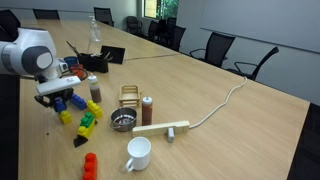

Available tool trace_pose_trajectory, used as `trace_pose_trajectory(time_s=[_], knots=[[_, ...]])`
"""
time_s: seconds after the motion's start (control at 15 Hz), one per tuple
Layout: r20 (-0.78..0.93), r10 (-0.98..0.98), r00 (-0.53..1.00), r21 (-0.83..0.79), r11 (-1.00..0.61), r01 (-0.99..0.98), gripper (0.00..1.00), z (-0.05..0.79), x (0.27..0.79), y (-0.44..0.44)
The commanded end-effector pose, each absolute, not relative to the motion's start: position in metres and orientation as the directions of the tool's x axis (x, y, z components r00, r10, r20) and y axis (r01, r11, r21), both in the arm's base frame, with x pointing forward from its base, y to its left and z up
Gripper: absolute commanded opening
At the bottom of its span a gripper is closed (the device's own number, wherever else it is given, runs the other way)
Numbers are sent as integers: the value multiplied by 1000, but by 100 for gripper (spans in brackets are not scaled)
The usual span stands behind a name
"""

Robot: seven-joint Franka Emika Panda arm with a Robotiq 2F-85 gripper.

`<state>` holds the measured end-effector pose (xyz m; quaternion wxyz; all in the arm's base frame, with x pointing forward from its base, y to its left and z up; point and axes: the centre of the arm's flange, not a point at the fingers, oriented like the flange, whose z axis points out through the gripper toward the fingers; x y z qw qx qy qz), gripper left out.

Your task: Put the blue-yellow building block on top of the orange building block

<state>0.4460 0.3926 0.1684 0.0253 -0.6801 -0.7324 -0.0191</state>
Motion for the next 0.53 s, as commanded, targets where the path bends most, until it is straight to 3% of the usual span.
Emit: trace_pose_trajectory(time_s=[0.0,0.47], knots=[[60,997,-55,15,54,998,10,172,443,387],[47,999,15,41,-17,999,10,219,431,386]])
